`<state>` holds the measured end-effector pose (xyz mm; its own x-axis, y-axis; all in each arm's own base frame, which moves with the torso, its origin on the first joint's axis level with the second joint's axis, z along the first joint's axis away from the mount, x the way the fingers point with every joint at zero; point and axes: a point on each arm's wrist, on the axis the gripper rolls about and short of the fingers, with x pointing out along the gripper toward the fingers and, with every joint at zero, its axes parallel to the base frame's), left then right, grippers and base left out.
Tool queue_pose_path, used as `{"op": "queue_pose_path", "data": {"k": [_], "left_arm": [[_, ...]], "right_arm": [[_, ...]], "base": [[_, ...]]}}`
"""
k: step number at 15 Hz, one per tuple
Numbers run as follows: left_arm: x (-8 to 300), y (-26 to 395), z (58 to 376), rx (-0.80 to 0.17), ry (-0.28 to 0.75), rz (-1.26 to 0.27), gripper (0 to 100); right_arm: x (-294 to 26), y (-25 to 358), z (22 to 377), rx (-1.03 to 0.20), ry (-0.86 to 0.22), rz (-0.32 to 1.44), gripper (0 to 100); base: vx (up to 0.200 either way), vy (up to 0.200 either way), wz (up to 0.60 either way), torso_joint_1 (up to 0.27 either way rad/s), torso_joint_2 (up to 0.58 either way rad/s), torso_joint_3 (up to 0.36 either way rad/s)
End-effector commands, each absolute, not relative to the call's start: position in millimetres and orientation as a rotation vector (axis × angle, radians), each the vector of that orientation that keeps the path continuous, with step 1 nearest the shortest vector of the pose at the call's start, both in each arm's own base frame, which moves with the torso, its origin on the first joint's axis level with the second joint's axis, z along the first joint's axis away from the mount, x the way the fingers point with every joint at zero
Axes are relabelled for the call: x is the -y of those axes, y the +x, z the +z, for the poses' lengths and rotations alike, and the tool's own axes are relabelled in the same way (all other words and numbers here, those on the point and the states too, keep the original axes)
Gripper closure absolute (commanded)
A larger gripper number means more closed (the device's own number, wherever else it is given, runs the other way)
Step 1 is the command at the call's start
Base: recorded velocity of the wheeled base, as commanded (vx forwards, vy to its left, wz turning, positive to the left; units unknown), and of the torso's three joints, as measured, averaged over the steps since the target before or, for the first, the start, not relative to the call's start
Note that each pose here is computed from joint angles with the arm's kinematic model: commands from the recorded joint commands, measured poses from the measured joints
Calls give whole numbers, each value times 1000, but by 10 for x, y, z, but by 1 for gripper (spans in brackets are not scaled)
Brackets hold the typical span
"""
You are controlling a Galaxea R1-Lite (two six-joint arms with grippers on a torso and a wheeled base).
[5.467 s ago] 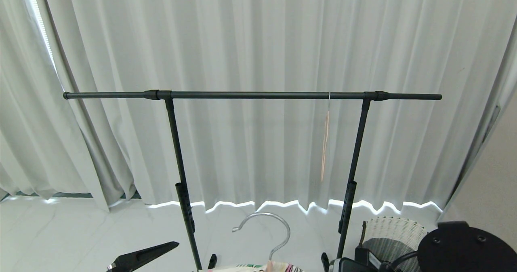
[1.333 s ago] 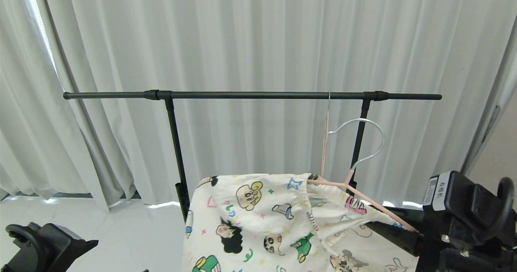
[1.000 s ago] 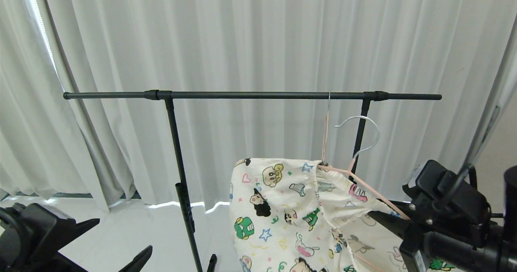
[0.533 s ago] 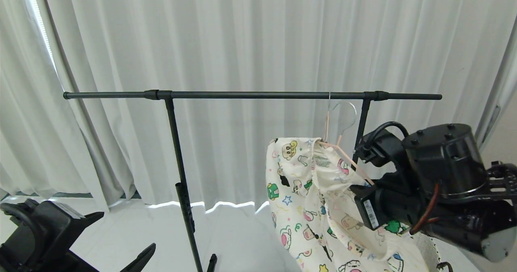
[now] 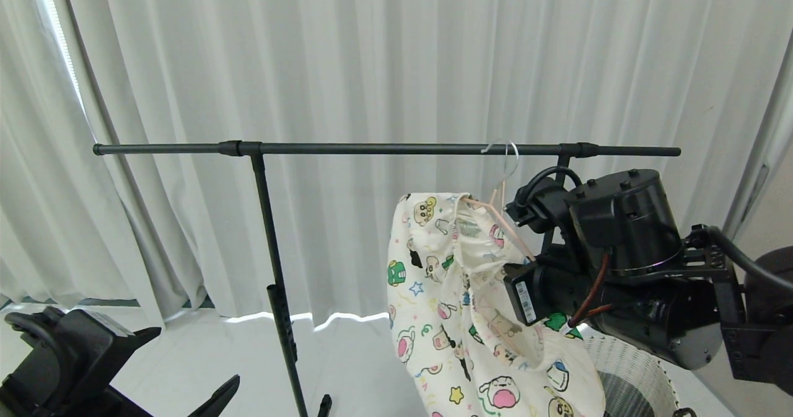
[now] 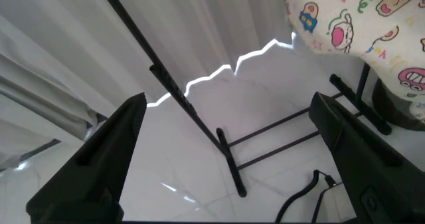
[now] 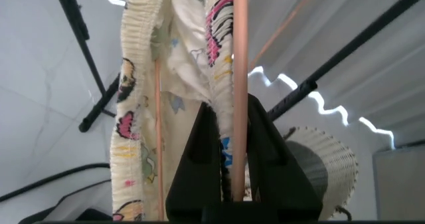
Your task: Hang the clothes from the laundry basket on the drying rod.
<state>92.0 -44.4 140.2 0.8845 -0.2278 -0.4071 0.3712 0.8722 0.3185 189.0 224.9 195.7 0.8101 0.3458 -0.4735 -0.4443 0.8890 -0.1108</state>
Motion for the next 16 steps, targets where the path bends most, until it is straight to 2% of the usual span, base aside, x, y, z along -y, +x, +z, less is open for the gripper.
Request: {"op": "queue_pose_path", "data": {"k": [1, 16], "left_arm": [[449, 930, 1391, -378, 406, -321, 0], [449, 919, 1367, -385, 411, -328, 0]], "right_arm": [[-2270, 1887, 1940, -465, -228, 430, 100], [-2267, 1879, 1922, -465, -256, 432, 100]], "base": [[200, 0, 0, 2, 2, 2], [200, 0, 0, 6, 3, 2]]}}
